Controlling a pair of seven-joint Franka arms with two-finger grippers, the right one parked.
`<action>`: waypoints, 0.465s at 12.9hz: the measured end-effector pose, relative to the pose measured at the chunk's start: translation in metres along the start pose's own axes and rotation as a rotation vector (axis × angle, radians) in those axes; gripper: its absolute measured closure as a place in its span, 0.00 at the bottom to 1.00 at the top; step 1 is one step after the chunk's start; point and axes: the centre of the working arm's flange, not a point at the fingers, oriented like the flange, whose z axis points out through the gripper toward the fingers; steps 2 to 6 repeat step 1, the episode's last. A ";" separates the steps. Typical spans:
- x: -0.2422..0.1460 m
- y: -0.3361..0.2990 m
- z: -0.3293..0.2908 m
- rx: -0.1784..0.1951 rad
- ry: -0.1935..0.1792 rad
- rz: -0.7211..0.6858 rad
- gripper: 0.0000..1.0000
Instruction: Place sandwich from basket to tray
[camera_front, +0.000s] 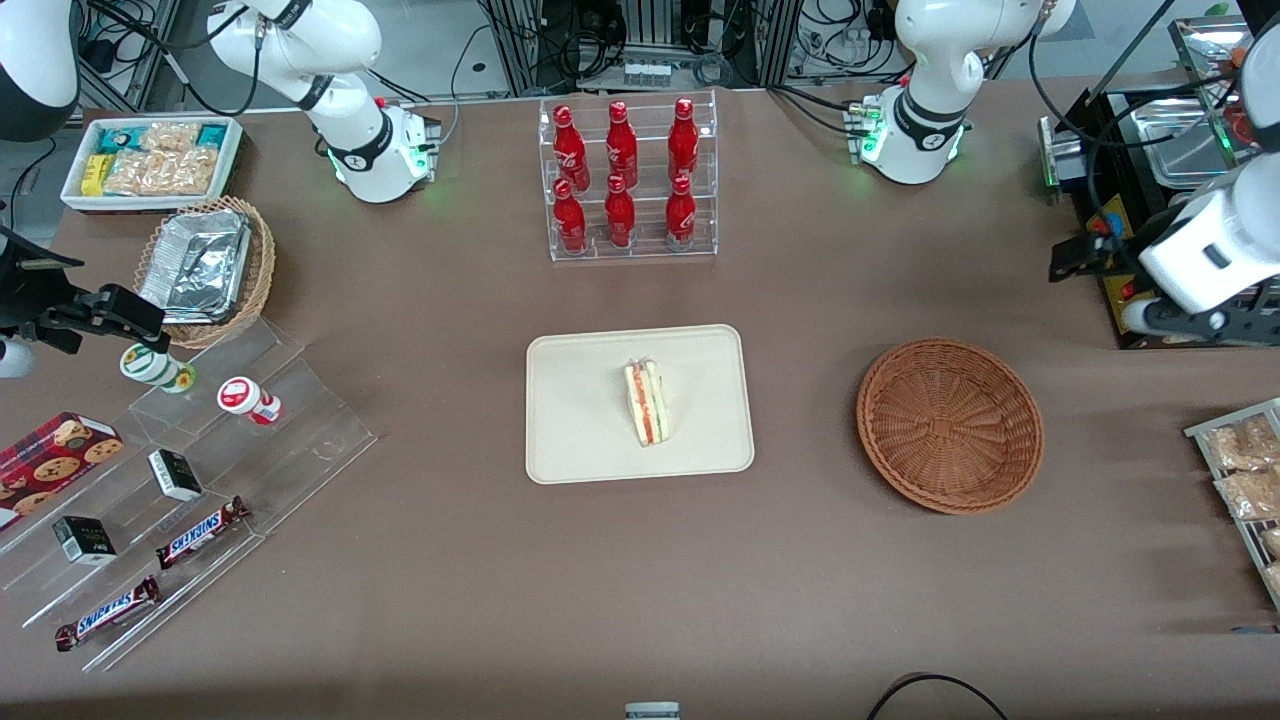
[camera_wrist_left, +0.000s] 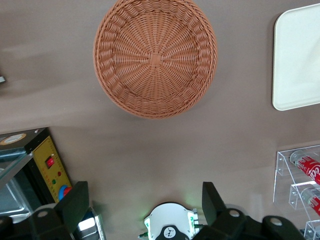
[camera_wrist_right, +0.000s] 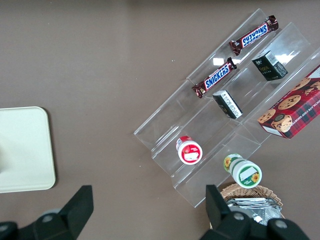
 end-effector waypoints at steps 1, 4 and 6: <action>-0.007 0.000 -0.006 0.002 0.006 -0.002 0.00; -0.007 0.000 -0.006 0.002 0.006 -0.002 0.00; -0.007 0.000 -0.006 0.002 0.006 -0.002 0.00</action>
